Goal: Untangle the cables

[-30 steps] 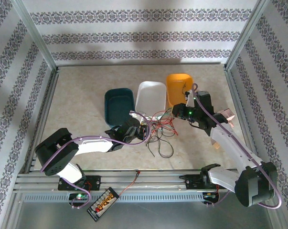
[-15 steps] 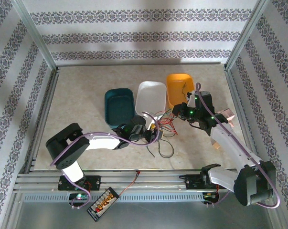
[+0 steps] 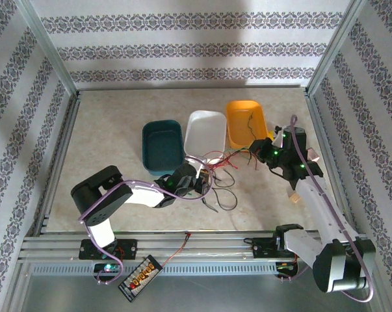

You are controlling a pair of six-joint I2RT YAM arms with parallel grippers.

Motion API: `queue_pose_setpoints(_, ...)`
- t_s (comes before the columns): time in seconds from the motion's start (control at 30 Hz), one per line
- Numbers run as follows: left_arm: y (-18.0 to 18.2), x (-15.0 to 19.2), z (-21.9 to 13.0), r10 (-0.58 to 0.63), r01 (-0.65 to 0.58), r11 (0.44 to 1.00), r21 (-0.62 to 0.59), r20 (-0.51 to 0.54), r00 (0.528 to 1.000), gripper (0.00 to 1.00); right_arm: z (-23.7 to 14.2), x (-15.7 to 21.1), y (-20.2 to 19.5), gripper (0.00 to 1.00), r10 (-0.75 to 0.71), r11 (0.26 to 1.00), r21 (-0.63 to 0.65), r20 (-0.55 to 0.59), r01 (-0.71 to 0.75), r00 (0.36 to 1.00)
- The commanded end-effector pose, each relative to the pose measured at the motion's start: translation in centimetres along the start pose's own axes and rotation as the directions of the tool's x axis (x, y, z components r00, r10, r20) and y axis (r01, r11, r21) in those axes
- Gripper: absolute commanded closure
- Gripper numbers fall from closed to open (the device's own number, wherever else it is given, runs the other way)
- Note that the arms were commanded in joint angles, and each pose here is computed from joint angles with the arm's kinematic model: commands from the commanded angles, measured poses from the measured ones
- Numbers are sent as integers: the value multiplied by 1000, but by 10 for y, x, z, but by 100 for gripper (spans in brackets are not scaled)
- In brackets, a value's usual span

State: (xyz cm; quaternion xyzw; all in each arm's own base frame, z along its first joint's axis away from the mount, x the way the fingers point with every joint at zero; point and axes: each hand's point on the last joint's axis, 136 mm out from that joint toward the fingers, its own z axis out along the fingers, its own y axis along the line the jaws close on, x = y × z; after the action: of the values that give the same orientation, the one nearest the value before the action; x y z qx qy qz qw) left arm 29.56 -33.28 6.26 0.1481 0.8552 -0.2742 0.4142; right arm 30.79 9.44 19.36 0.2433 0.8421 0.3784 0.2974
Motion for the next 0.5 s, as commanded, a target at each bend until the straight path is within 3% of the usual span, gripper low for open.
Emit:
queue_pose_setpoints(0.0,33,2,-17,-38,41,988,-146,24,999,100,-11,-18,-28,100,88,991,86,126,-99,988)
queue_pose_setpoints(0.2,48,6,-40,-24,29,979,-204,24,999,100,-32,-33,-64,100,160,962,172,278,-213,947)
queue_pose_setpoints(0.47,58,8,-57,-14,20,970,-243,25,1000,100,-59,-42,-100,100,152,907,307,402,-289,903)
